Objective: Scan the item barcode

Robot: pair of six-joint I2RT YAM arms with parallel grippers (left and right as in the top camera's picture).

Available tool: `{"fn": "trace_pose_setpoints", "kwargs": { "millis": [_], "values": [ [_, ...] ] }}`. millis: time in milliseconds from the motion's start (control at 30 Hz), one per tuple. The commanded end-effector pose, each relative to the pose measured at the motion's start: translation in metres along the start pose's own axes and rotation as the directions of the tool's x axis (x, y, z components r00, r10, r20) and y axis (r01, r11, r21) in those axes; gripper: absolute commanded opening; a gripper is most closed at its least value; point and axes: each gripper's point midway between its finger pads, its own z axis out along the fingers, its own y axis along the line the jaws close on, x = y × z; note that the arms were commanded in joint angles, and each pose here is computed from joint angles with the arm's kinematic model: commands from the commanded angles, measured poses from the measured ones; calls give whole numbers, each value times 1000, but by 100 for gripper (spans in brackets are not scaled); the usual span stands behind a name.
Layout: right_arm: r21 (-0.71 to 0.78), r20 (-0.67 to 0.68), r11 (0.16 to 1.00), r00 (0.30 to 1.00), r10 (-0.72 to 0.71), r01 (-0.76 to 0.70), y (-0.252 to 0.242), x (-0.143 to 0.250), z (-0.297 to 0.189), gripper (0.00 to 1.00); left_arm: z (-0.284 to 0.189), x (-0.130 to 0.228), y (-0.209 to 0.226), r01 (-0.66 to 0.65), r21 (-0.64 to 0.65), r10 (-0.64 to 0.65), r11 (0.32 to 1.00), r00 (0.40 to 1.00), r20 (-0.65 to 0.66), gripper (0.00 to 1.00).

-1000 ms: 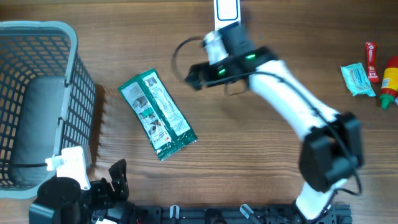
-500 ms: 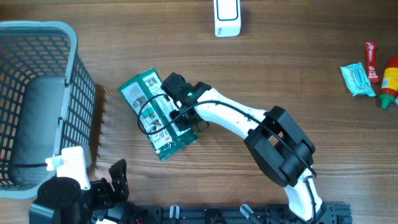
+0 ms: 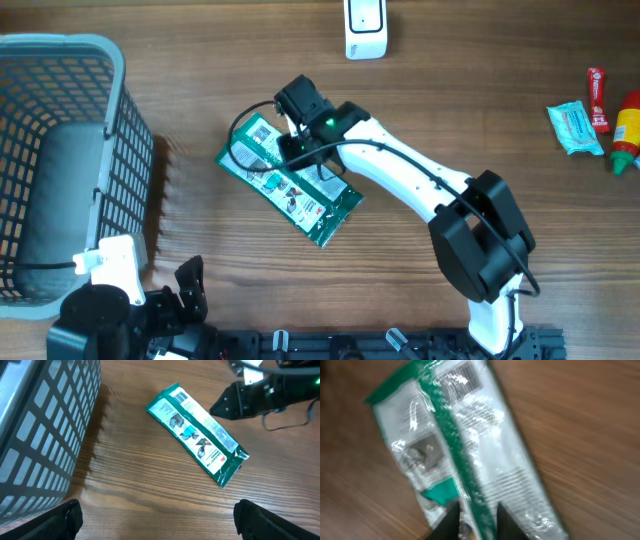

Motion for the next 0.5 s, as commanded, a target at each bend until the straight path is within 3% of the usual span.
{"fn": "trace_pose_setpoints", "kwargs": {
  "millis": [0, 100, 167, 233, 300, 400, 467],
  "values": [
    [-126, -42, 989, 996, -81, 75, 21, 20, 28, 17, 0, 0, 0, 12, 1, -12, 1000, 1000, 3, 100],
    [-101, -47, 990, 994, -103, 98, 14, 23, 44, 12, 0, 0, 0, 12, 1, -12, 1000, 1000, 3, 100],
    [-156, -168, 986, 982, -88, 62, 18, 52, 51, 10, 0, 0, 0, 12, 1, -12, 1000, 1000, 3, 100],
    [-89, -354, 996, 933, -61, 31, 1, 97, 41, 12, 0, 0, 0, 12, 1, -12, 1000, 1000, 3, 100],
    [149, -423, 982, 905, -46, 119, -47, 115, 31, 20, 0, 0, 0, 12, 1, -12, 1000, 1000, 3, 100],
    [506, -417, 841, 908, 41, 194, -119, 113, 2, 24, 0, 0, 0, 12, 1, -12, 1000, 1000, 3, 100],
    [595, -383, 782, 921, 69, 189, -140, 105, -9, 21, 0, 0, 0, 12, 1, -12, 1000, 1000, 3, 100]
  ]
}}
